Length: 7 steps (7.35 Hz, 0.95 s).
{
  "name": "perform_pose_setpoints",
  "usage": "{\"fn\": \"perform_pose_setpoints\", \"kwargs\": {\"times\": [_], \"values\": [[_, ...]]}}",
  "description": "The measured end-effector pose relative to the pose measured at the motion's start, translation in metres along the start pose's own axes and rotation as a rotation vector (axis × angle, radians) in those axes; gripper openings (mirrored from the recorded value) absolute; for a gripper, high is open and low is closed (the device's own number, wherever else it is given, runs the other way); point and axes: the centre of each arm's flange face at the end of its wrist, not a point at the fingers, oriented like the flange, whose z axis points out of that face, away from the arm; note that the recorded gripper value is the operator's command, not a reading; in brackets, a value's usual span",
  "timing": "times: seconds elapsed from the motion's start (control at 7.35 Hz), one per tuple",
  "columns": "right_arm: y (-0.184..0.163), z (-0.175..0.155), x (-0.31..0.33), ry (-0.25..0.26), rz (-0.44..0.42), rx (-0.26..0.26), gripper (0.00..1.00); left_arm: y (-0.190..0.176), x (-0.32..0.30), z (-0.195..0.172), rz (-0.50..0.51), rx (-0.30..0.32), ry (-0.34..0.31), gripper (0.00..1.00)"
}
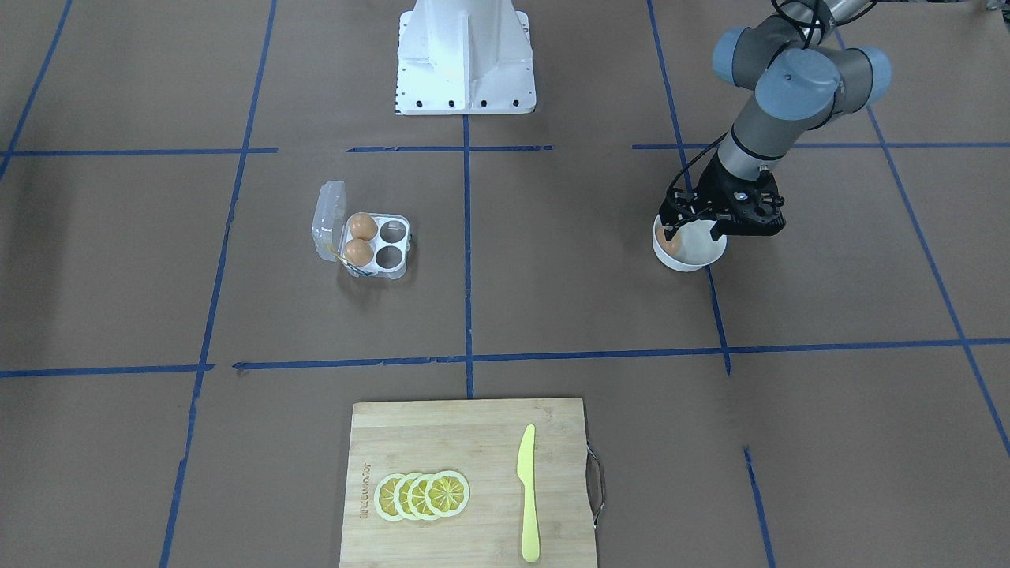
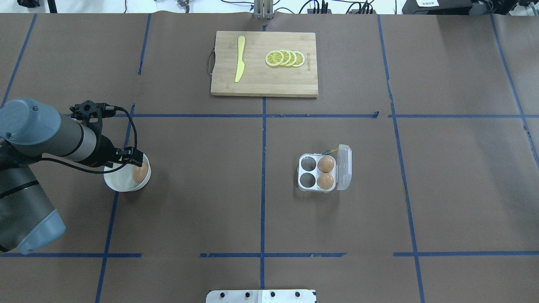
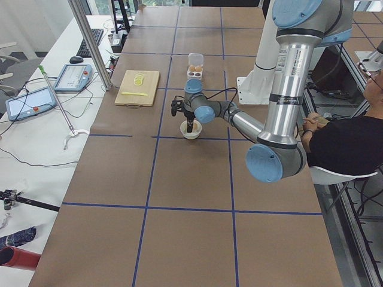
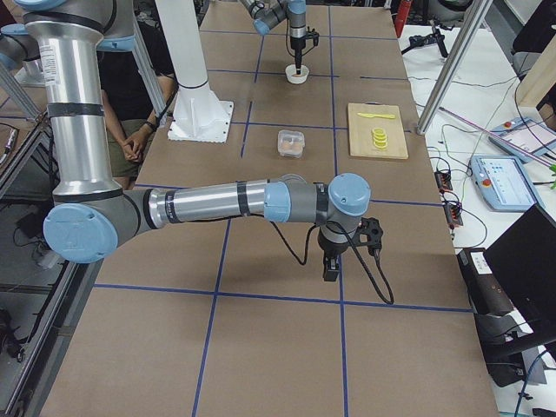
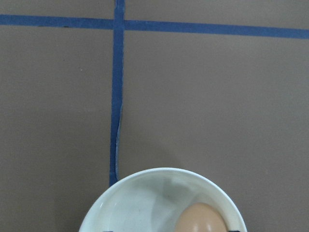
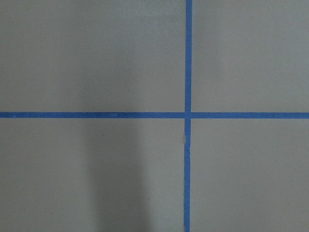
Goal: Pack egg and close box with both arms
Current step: 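Lower the left gripper into the bowl and close it on the egg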
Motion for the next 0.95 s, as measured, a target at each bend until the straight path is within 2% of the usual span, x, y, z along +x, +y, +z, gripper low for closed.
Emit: {"fn": "perform_pose_setpoints", "kwargs": {"times": [0.54,0.95], "values": [[0.001,0.001,0.002,0.000,0.003,-0.002,1.00,0.012,0.012,0.009,0.021,-0.022,0.005,0.80],[0.001,0.001,0.002,0.000,0.004,-0.001,1.00,0.010,0.009,0.015,0.019,-0.013,-0.012,0.77]]}}
